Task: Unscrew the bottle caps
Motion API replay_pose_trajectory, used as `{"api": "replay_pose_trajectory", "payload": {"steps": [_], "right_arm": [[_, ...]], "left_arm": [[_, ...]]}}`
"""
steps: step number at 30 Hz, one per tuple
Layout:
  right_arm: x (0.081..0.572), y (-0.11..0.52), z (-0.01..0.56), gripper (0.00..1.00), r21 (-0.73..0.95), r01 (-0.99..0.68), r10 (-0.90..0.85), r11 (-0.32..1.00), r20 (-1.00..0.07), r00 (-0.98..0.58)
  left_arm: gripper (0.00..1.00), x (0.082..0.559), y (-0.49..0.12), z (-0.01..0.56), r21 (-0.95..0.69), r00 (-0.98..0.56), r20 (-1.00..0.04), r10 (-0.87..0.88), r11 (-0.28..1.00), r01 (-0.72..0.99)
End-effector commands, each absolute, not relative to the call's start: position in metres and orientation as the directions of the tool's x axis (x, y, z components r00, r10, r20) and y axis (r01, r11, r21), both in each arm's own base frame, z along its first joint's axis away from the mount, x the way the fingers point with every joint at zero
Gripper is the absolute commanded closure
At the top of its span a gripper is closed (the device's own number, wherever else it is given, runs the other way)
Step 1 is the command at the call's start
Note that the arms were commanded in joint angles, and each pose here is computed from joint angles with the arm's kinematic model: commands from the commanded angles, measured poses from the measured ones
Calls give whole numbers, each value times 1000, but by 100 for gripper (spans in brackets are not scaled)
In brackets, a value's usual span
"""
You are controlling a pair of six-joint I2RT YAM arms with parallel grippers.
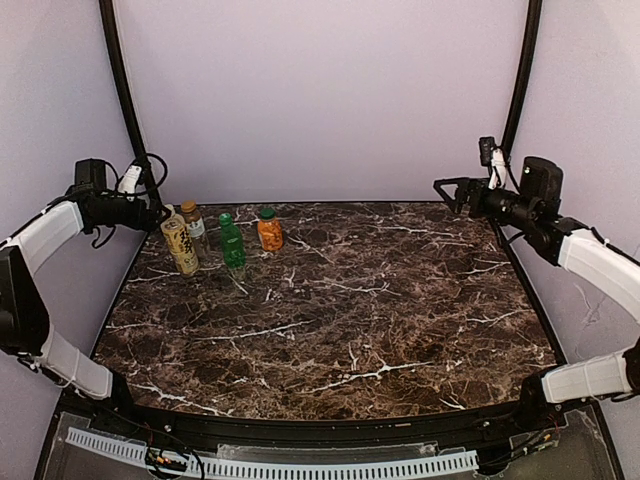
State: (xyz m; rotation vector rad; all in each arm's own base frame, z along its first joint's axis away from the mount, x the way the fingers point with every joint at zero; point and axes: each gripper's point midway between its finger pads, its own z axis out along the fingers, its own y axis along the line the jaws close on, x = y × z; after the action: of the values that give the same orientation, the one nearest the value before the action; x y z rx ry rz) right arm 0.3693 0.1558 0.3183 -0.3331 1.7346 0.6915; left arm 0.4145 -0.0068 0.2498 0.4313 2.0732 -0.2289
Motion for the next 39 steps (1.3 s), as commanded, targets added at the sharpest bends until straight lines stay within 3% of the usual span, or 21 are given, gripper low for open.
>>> {"api": "replay_pose_trajectory", "payload": {"steps": [1, 6, 10, 21, 27, 34, 39], "right_arm": [[372, 158, 307, 2, 277, -554, 133, 785, -949, -287], [372, 157, 290, 1, 285, -538, 120, 793, -939, -321], [375, 157, 280, 1, 296, -526, 117, 798, -931, -346], [379, 155, 266, 1, 305, -505, 111, 808, -919, -378], [375, 154, 269, 2, 304, -499, 114, 811, -920, -376], [363, 160, 284, 2, 304, -539, 112, 785, -927, -358], [353, 180, 302, 2, 290, -600, 96, 745, -938, -334]], "left_arm": [[15, 417, -8, 229, -44, -536, -824, 183, 923, 383], [21, 423, -18, 232, -79, -495, -856, 149, 908, 410], [38, 431, -19, 228, -89, -494, -859, 136, 910, 406], [54, 436, -26, 225, -125, -514, -848, 130, 893, 432], [98, 434, -26, 228, -112, -506, -851, 139, 894, 434], [99, 411, -6, 272, 124, -474, -817, 329, 902, 414], [99, 376, 11, 297, 281, -517, -703, 489, 858, 430]]}}
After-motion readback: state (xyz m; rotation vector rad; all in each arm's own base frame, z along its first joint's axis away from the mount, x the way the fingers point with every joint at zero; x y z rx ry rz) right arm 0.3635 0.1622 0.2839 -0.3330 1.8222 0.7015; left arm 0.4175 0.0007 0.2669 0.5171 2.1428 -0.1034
